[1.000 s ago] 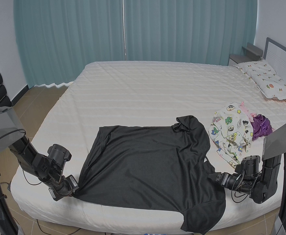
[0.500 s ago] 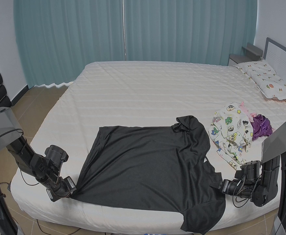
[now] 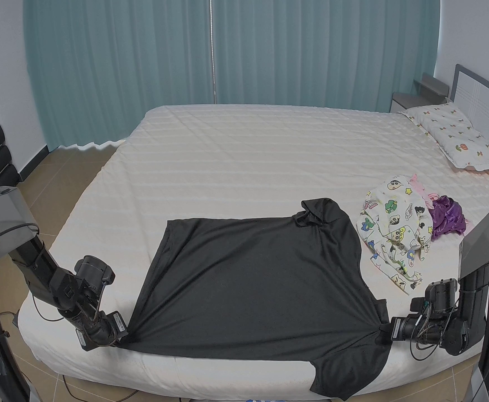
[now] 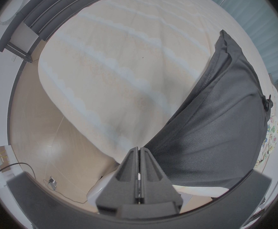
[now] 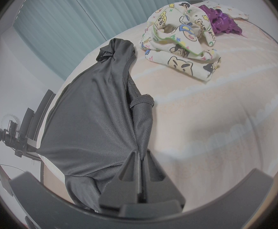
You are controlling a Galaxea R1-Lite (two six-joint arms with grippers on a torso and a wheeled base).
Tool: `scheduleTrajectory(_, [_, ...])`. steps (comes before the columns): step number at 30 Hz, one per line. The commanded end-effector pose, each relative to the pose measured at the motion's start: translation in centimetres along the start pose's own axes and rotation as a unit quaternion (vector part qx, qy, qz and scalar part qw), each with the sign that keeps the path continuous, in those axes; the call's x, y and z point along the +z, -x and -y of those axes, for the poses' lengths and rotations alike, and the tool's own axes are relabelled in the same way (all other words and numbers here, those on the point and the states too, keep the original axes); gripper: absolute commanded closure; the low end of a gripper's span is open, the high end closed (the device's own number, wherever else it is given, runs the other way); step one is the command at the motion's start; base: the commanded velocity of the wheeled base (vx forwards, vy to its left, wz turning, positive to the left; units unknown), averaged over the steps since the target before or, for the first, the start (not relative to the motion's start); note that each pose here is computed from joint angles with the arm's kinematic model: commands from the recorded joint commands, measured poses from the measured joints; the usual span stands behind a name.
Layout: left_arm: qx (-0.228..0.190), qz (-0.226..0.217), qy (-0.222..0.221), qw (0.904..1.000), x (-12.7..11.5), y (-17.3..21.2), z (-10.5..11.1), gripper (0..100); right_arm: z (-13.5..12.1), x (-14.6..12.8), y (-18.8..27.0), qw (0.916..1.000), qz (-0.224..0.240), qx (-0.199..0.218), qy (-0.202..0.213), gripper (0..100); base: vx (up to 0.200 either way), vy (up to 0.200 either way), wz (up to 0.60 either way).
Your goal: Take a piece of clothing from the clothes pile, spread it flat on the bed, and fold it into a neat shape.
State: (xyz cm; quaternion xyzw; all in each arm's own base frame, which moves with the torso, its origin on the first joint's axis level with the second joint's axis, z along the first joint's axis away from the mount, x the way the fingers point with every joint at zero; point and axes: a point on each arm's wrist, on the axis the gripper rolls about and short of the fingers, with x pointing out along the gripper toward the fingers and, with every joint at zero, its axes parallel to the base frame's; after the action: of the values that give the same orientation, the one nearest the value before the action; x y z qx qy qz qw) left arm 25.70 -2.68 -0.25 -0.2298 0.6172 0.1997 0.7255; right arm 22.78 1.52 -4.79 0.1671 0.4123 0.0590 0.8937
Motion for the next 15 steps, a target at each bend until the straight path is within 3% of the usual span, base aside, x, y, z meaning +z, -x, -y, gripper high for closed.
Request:
scheduleTrajectory(1, [0.006, -0.005, -0.001, 1.0000, -0.2, 0.0, -0.2, 100, -0.1, 0.3, 0.7, 1.0000, 0.009, 0.000, 0.002, 100, 0.000, 0.000, 0.00])
scheduleTrajectory(4, [0.025, -0.028, -0.030, 0.9988, -0.8, 0.4, -0.7, 100, 0.4, -0.7, 0.8, 0.9995, -0.021, -0.012, 0.022, 100, 0.000, 0.000, 0.00])
scheduleTrajectory(12, [0.028, -0.032, -0.031, 0.9986, -0.8, 0.1, -0.7, 100, 0.8, -1.3, -0.2, 0.9990, -0.031, -0.013, 0.029, 100, 0.000, 0.000, 0.00])
scheduleTrajectory(13, [0.026, -0.030, -0.030, 0.9988, -0.8, 0.1, -0.7, 100, 0.8, -1.4, -0.3, 0.9990, -0.032, -0.013, 0.030, 0, 0.000, 0.000, 0.00])
scheduleTrajectory(14, [0.026, -0.029, -0.029, 0.9988, -0.8, 0.1, -0.7, 0, 0.7, -1.3, -0.4, 0.9990, -0.029, -0.010, 0.031, 0, 0.000, 0.000, 0.00])
scheduleTrajectory(15, [0.025, -0.029, -0.030, 0.9988, -0.8, 0.1, -0.6, 0, 0.7, -1.2, -0.5, 0.9991, -0.024, -0.008, 0.033, 0, 0.000, 0.000, 0.00])
